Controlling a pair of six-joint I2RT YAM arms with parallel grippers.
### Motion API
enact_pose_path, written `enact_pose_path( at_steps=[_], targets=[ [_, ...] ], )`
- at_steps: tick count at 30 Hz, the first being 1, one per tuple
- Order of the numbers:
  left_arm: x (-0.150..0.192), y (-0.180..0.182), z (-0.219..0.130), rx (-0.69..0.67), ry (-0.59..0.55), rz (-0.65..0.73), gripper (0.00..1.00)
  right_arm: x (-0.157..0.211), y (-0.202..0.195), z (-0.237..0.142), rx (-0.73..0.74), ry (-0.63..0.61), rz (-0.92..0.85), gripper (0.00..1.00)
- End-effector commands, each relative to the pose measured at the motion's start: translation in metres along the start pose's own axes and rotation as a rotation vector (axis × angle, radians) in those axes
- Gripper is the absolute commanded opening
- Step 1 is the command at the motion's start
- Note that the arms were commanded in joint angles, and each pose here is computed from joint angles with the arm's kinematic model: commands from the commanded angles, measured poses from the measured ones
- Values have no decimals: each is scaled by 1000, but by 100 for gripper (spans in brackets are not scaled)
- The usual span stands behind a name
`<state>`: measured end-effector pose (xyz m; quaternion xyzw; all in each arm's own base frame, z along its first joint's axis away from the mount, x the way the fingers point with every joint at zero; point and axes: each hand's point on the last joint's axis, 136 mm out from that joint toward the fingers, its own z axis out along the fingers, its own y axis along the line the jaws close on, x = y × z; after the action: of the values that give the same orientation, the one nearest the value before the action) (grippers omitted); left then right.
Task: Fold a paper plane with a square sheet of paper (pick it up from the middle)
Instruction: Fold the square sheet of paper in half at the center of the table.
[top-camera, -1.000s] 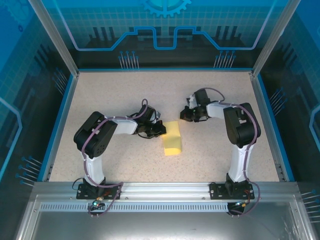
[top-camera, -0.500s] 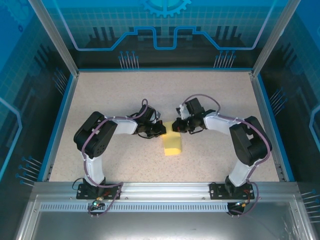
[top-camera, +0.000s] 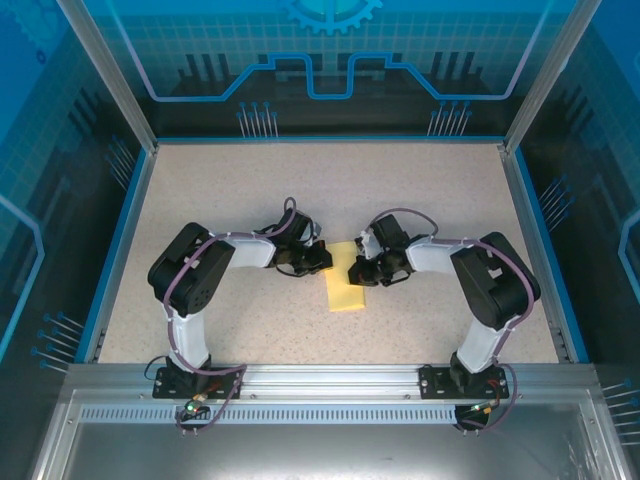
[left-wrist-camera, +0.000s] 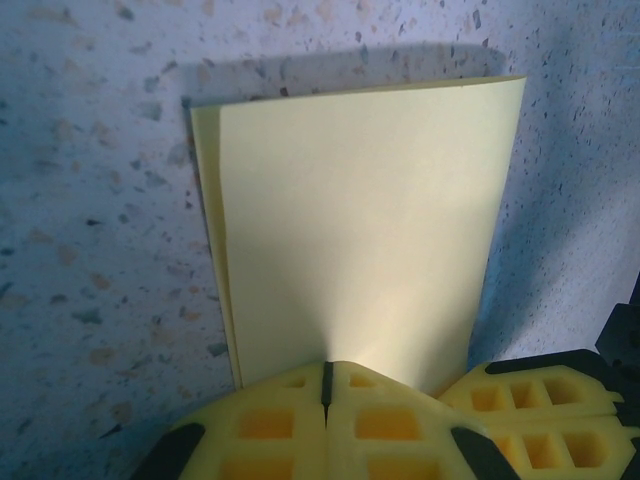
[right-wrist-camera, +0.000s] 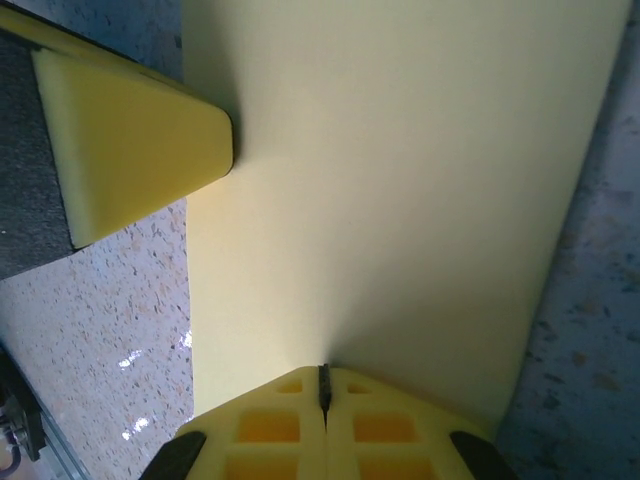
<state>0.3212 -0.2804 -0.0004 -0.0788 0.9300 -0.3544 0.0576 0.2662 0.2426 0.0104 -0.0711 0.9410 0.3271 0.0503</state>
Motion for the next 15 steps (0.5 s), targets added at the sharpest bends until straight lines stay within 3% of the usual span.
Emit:
enact_pose_path(
  at_steps=[1, 15],
  targets=[
    [95, 166, -1, -601, 232, -184, 0, 40, -18, 4, 49, 107, 63, 2],
    [88, 165, 0, -607, 220, -164, 0, 124, -43, -21, 100, 194, 173, 3]
  ],
)
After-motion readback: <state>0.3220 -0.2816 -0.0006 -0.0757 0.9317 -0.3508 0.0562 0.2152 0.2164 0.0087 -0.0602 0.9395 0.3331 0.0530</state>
